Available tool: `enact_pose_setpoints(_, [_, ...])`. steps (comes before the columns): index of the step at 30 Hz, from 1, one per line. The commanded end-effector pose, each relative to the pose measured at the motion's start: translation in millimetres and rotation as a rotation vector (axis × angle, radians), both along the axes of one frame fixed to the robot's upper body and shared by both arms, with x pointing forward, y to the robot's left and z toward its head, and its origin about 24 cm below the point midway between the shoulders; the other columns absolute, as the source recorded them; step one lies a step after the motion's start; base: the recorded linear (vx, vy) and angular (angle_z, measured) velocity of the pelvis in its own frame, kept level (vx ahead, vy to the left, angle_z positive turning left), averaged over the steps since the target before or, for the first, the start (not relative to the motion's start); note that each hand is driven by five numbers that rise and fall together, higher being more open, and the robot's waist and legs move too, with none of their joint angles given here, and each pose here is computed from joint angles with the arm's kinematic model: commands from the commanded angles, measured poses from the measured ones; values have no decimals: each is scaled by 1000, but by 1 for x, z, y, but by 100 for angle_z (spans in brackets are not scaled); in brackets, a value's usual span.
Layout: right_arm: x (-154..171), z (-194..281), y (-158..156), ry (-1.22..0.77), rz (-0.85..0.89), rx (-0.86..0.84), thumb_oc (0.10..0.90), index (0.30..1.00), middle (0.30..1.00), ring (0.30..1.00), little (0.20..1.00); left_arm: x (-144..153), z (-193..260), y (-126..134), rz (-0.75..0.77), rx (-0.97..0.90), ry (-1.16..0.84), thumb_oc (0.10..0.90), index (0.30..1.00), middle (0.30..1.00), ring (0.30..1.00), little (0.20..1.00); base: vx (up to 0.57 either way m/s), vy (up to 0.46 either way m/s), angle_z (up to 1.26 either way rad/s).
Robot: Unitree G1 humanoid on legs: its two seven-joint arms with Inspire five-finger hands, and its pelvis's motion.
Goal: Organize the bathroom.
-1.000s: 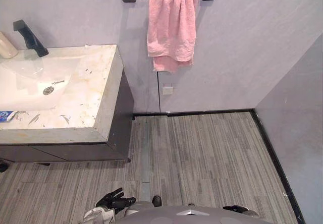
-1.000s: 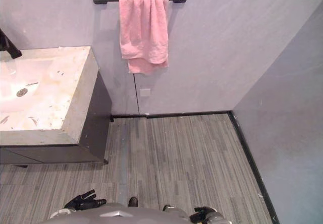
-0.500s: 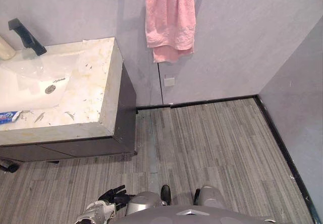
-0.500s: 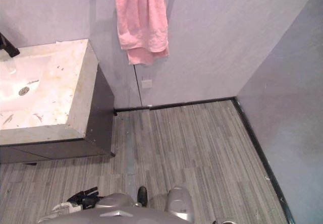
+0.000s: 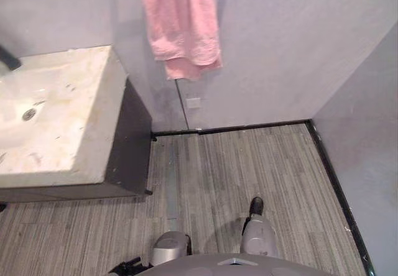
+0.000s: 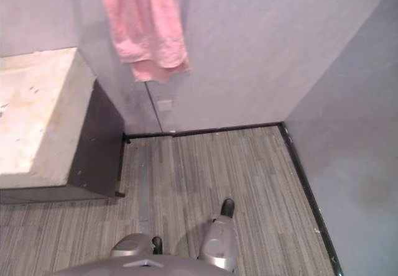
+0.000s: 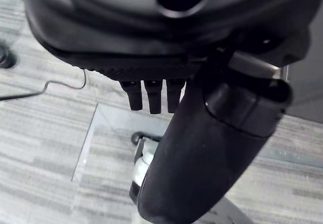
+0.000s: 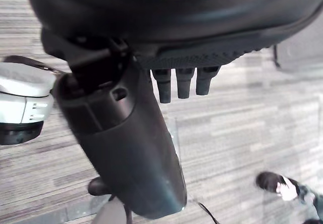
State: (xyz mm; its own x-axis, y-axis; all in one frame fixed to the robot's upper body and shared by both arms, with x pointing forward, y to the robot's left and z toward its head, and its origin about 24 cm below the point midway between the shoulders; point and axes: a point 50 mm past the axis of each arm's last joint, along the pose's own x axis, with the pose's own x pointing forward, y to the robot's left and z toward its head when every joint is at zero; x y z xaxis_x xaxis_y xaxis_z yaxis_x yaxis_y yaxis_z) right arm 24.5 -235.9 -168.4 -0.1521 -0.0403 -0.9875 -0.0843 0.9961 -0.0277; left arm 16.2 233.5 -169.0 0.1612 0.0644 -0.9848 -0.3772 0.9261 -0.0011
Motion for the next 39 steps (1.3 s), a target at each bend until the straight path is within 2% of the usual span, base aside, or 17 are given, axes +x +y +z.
enact_pose_setpoints(1, [-25,2,-7,112,0,-26,800,900,900,900,900,17,9,25,-34,38,-90,800,900,900,900,900,202,-187,7])
enact_pose_setpoints(6, [-30,5,-20,118,-16,-76,800,900,900,900,900,26,10,26,13,63,-171,800,900,900,900,900,166,-168,5])
enact_pose_setpoints(11, [-33,9,-34,105,-16,-118,800,900,900,900,900,81,30,46,62,175,-374,800,900,900,900,900,173,-102,37])
enact_pose_setpoints(12, [-33,9,-34,105,-16,-118,800,900,900,900,900,81,30,46,62,175,-374,800,900,900,900,900,149,38,45])
enact_pose_setpoints(14, [-30,11,-39,92,-14,-131,800,900,900,900,900,107,47,60,53,228,-465,800,900,900,900,900,182,49,27])
enact_pose_setpoints(15, [-30,11,-39,92,-14,-131,800,900,900,900,900,107,47,60,53,228,-465,800,900,900,900,900,320,50,6])
enact_pose_setpoints(16, [-28,11,-40,66,-40,-126,800,900,900,900,900,118,60,73,18,281,-515,800,900,900,900,900,208,27,1])
enact_pose_setpoints(20, [-26,12,-43,36,-100,-122,800,900,900,900,900,120,74,92,-25,334,-537,800,900,900,900,900,285,30,-27])
enact_pose_setpoints(21, [-30,12,-44,44,-85,-127,800,900,900,900,900,117,79,106,-20,368,-525,800,900,900,900,900,331,75,-60])
enact_pose_setpoints(23, [-36,12,-43,57,-93,-147,800,900,900,900,900,116,80,112,10,391,-491,800,900,900,900,900,219,105,-43])
enact_pose_setpoints(25, [-41,11,-43,60,-115,-153,800,900,900,900,900,114,78,114,38,414,-459,800,900,900,900,900,195,119,-51])
enact_pose_setpoints(27, [-44,11,-43,68,-53,-168,800,900,900,900,900,107,72,115,192,434,-414,800,900,900,900,900,249,197,-31])
enact_pose_setpoints(28, [-44,11,-43,64,-60,-174,800,900,900,900,900,105,71,116,204,439,-406,800,900,900,900,900,163,141,-1])
enact_pose_setpoints(35, [-41,11,-45,28,-22,-195,800,900,900,900,900,98,77,127,178,487,-383,800,900,900,900,900,99,79,-17])
enact_pose_setpoints(39, [-39,12,-47,12,2,-187,800,900,900,900,900,115,88,132,164,491,-443,800,900,900,900,900,75,-260,-6])
